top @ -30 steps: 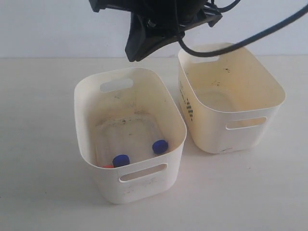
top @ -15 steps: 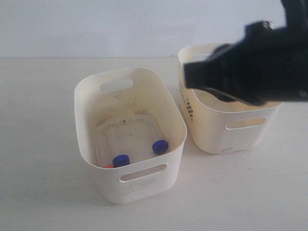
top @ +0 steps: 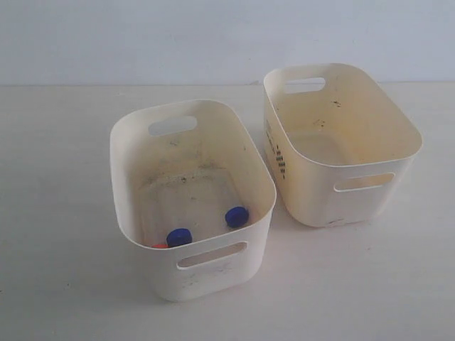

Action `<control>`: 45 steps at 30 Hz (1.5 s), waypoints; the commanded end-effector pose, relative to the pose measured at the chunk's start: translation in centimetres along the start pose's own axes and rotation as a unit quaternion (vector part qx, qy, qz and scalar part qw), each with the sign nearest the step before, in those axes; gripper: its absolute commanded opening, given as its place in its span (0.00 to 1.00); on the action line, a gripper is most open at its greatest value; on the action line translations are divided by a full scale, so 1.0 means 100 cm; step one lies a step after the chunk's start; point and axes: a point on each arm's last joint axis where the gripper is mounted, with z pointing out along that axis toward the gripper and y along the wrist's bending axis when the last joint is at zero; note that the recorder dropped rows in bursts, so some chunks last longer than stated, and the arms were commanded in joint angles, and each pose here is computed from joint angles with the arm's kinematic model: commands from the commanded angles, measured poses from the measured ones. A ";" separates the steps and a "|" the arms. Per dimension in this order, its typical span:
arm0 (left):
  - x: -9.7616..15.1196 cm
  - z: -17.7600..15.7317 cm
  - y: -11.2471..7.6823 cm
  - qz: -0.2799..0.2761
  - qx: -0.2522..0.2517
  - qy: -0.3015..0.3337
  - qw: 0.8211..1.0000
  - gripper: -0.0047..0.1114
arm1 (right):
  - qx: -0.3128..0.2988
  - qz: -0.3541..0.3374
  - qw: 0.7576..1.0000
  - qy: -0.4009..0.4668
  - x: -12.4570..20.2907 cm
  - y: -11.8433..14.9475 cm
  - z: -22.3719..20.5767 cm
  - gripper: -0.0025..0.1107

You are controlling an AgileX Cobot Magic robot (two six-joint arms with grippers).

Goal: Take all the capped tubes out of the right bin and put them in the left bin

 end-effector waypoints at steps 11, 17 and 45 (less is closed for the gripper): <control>-0.002 0.000 0.000 -0.008 0.001 -0.005 1.000 0.08 | 0.061 -0.136 0.985 -0.089 -0.003 -0.009 -0.023 0.06; -0.002 0.000 0.000 -0.008 0.001 -0.005 1.000 0.08 | 0.052 -0.066 0.996 0.039 0.021 -0.010 -0.022 0.06; -0.002 0.000 0.000 -0.008 0.001 -0.005 1.000 0.08 | 0.102 -0.220 0.970 0.011 0.015 -0.019 -0.027 0.06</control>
